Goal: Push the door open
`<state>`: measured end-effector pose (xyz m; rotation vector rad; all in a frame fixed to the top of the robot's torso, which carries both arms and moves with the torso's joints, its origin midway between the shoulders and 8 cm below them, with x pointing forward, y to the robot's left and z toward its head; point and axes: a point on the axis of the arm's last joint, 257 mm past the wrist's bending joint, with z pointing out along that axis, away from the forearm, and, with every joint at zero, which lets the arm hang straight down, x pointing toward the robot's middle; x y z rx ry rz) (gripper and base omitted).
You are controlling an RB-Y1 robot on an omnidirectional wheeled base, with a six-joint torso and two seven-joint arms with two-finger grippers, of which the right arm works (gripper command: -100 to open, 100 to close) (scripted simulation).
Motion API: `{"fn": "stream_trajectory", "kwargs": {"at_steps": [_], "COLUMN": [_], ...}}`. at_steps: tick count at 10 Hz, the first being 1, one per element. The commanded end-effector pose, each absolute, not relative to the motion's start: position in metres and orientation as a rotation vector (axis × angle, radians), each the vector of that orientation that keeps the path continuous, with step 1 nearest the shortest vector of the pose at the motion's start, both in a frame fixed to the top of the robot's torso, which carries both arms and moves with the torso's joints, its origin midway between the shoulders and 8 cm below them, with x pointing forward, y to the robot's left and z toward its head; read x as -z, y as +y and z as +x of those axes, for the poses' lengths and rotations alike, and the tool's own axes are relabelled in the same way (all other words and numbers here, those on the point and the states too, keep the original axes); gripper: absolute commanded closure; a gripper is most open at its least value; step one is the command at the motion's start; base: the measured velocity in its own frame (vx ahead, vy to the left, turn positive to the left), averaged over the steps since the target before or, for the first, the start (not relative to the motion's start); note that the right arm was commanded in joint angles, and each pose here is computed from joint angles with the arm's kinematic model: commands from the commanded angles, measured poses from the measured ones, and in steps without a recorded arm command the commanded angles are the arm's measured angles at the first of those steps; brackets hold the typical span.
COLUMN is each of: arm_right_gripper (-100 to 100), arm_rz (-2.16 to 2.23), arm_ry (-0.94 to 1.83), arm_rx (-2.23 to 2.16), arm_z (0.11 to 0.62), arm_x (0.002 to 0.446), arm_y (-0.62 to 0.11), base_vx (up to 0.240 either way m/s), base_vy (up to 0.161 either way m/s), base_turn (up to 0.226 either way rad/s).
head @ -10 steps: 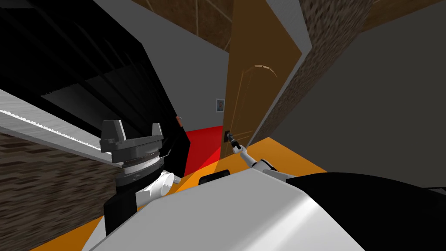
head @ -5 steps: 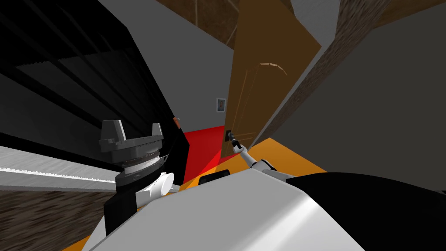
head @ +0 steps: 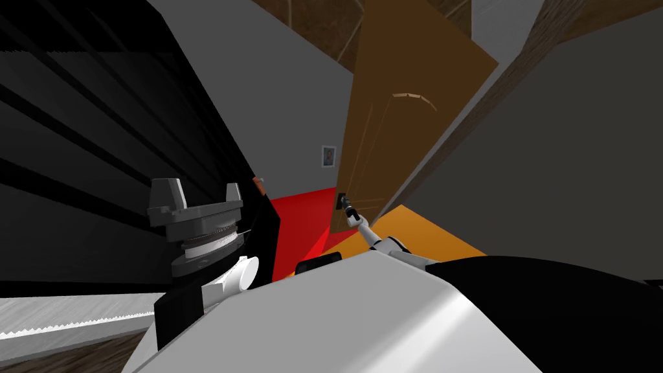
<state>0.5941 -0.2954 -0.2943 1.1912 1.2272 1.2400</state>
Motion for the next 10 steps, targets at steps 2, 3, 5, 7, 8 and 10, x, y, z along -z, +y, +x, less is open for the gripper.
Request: {"fn": "stream_trajectory", "kwargs": {"at_steps": [2,3,5,7,8,10], "arm_right_gripper": [100,100,100,100,100,100], "arm_rz": [1.2,1.208,1.219,1.234,1.241,1.254], "arm_ry": [1.192,1.181,1.166,1.146,1.137,1.12], "arm_rx": [-1.205,-1.194,-1.176,-1.155,-1.144,-1.125], "arm_z": [0.596,0.596,0.596,0.595,0.595,0.594], "arm_x": [0.29,0.29,0.291,0.291,0.292,0.293], "arm_y": [-0.319,-0.325,-0.334,-0.345,-0.351,-0.36], "base_vx": [0.168,0.146,0.133,0.187,0.173,0.192], "base_vy": [0.106,0.104,0.093,0.112,0.137,0.126], "base_turn": [-0.076,-0.071,-0.068,-0.065,-0.073,-0.091]}}
